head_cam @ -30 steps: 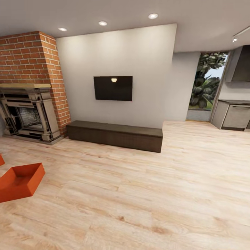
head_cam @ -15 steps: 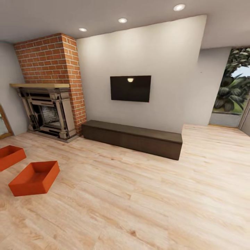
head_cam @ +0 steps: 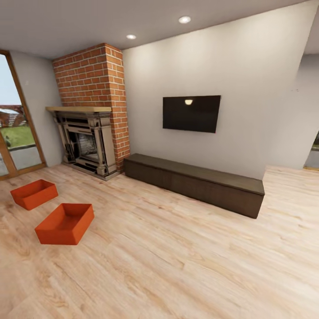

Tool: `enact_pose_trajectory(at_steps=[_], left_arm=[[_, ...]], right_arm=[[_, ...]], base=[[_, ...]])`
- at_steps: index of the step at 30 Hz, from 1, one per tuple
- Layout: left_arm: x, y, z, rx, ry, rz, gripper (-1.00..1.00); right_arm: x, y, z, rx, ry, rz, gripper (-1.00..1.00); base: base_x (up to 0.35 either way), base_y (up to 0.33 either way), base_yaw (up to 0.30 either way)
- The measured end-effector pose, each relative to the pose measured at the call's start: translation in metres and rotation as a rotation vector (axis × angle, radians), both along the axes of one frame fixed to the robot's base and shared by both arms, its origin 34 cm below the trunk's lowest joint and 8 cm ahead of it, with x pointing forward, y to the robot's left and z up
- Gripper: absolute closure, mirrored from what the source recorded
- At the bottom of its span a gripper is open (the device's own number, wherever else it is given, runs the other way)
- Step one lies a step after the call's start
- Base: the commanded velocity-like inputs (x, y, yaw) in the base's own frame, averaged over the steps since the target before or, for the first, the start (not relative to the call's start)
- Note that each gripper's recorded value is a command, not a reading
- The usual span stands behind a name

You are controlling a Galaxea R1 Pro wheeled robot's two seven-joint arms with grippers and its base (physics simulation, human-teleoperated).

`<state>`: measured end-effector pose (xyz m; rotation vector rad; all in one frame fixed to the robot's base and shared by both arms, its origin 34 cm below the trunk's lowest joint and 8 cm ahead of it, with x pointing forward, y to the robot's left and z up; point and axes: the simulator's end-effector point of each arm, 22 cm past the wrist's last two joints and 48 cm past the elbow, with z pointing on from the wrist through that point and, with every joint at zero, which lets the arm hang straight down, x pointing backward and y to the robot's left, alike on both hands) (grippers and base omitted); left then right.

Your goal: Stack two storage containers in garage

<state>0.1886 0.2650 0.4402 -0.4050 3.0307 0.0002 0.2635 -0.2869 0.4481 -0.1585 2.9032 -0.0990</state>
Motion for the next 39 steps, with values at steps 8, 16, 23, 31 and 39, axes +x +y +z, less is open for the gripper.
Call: enact_pose_trajectory(at_steps=[8,16,23,31,39], left_arm=[[0.0004,0.0000,0.0000,0.000,-0.001,0.000,-1.00],[0.0001,0.0000,0.0000,0.000,0.000,0.000,-1.00],[0.0002,0.0000,0.0000,0.000,0.000,0.000,-1.00],[0.0005,-0.0001,0.0000,0.000,-0.001,0.000,-1.00],[0.0006,0.0000,0.0000,0.000,-0.001,0.000,-1.00]], right_arm=[[0.0000,0.0000,0.0000,0.000,0.000,0.000,-1.00],[0.0000,-0.0002,0.0000,-0.001,0.000,0.000,-1.00],[0.0001,-0.0012,0.0001,-0.002,-0.001,-0.002,-1.00],[-0.0001,0.0002,0.0000,-0.002,0.000,-0.009,-1.00],[0.0003,-0.0013,0.0002,-0.004,-0.002,-0.007,-1.00]], base=[[0.324,0.000,0.287],[0.324,0.000,0.287],[0.324,0.000,0.161],[0.324,-0.037,0.003],[0.324,-0.008,0.000]])
